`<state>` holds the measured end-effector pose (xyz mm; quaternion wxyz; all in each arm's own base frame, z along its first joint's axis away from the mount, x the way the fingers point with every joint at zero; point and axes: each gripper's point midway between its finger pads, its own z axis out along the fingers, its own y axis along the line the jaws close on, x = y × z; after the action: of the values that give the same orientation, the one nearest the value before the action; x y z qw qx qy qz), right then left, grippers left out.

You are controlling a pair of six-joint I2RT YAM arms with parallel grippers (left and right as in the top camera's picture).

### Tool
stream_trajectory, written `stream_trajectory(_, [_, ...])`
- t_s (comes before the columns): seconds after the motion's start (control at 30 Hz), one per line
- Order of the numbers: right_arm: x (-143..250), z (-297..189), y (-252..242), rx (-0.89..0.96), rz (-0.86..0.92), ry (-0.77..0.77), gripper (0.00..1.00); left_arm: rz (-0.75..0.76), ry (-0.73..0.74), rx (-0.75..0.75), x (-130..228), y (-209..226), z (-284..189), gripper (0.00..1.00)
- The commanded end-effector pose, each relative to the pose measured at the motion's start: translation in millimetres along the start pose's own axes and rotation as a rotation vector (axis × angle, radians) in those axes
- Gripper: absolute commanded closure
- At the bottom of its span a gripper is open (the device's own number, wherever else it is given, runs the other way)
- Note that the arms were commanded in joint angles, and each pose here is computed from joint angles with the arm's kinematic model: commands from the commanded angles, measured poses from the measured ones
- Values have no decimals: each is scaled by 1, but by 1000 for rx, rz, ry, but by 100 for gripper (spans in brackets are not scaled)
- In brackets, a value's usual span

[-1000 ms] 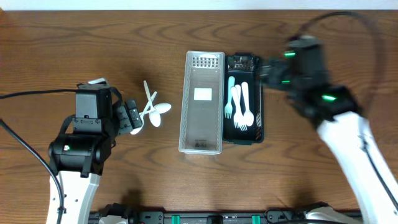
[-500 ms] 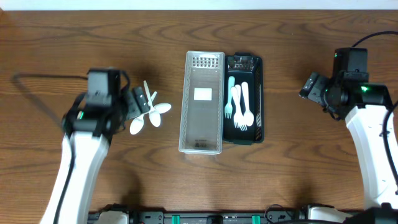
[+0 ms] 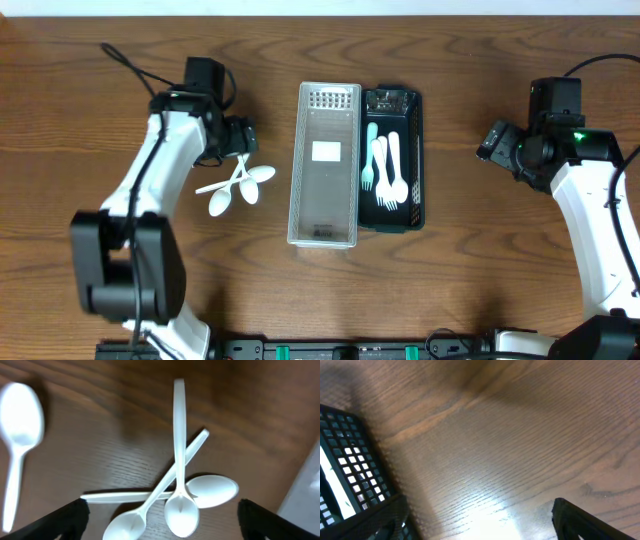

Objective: Pack container
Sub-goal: 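Move the left gripper over the pile of white spoons, then grasp a white spoon from the pile with the left gripper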

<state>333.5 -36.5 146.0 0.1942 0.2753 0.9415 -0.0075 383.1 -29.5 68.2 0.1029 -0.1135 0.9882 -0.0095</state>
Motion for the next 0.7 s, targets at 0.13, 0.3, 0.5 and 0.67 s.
stream_trajectory(0.13, [5, 1, -2, 7, 7, 19, 1, 64, 79, 26, 5, -8, 39, 19])
stream_trajectory(0.3, [6, 1, -3, 10, 6, 25, 1, 71, 67, 29, 0, -9, 46, 38])
stream_trajectory(0.5, [9, 1, -5, 17, 5, 37, 1, 70, 9, 46, -14, -14, 47, 43])
stream_trajectory(0.67, [11, 1, -6, 22, 4, 46, 1, 70, -28, 56, -22, -16, 50, 39])
